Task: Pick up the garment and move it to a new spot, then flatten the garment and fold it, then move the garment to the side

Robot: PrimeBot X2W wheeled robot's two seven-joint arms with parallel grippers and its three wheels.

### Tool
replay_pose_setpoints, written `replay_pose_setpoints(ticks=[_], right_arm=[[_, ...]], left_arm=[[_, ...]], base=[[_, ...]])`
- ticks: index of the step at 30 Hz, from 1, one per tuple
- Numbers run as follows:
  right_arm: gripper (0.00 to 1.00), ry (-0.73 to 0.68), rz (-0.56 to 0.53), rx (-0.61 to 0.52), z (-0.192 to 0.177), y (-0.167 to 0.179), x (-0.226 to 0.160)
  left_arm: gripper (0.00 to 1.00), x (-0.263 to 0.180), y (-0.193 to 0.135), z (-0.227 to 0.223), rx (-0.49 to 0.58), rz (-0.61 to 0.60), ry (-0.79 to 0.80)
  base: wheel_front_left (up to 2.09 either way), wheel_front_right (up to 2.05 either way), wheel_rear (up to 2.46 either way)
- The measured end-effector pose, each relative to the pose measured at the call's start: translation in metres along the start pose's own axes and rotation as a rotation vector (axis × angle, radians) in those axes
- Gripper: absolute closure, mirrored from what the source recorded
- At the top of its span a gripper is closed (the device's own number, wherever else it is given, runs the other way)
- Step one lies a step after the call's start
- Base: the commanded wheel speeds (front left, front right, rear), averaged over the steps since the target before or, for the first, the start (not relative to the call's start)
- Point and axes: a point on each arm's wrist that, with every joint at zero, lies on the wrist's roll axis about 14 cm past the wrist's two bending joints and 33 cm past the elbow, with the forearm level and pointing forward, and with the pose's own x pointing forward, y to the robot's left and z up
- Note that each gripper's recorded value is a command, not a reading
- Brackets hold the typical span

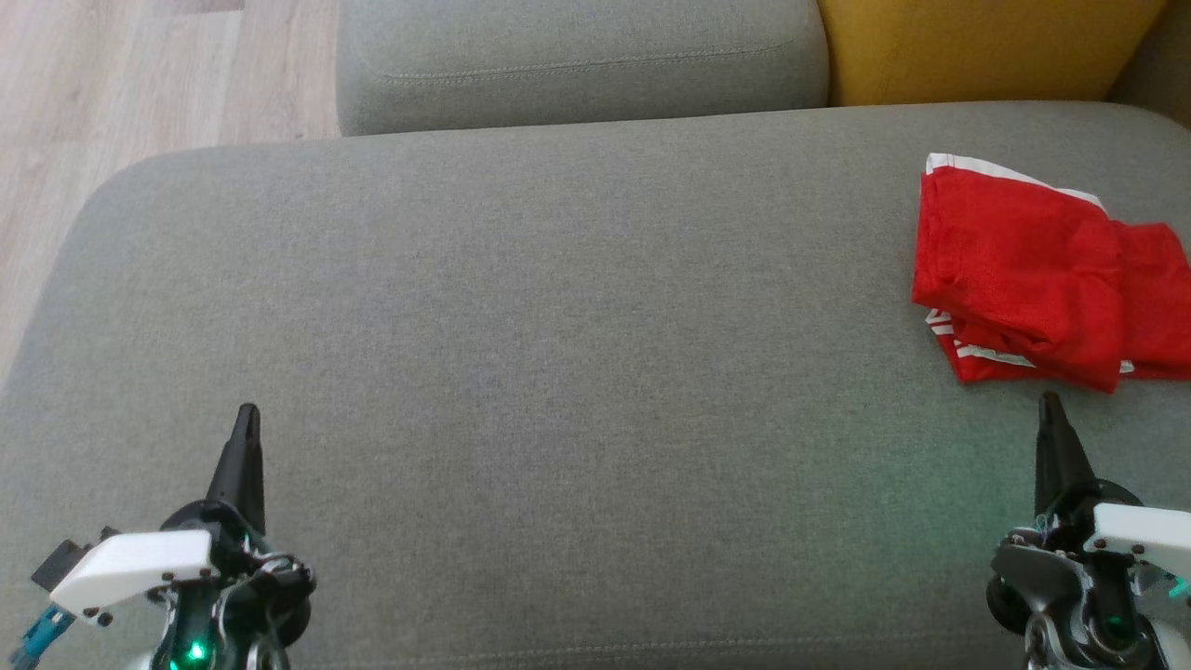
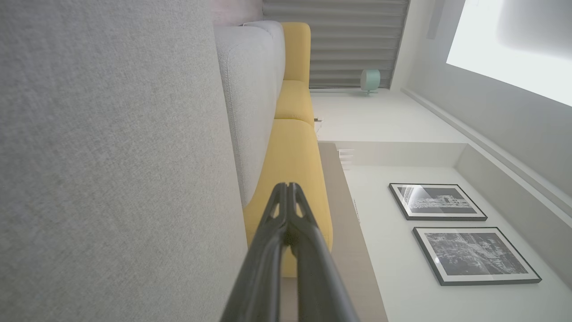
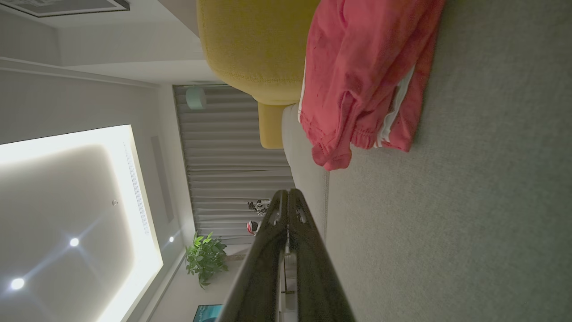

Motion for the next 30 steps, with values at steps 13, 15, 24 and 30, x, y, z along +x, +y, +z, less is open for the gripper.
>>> replay_pose_setpoints(ticks=[13, 15, 24, 30], right_arm=[[1.00, 0.000, 0.000, 0.000, 0.0000, 0.0000, 0.0000], [1.00, 0.000, 0.000, 0.000, 0.0001, 0.0000, 0.0000], [1.00, 0.000, 0.000, 0.000, 0.0001, 0.0000, 0.0000], [1.00, 0.000, 0.000, 0.000, 0.0001, 0.0000, 0.0000]], left_arm=[[1.00, 0.0000, 0.0000, 0.0005, -0.001, 0.000, -0.001], [1.00, -0.0001, 0.0000, 0.0007, -0.001, 0.000, -0.002], [1.00, -0.0001, 0.0000, 0.0012, -0.001, 0.000, -0.003], [1.00, -0.0001, 0.0001, 0.0003, -0.002, 0.000, 0.003]], base=[[0.00, 0.00, 0.00], [0.00, 0.00, 0.00], [0.00, 0.00, 0.00], [0.00, 0.00, 0.00]])
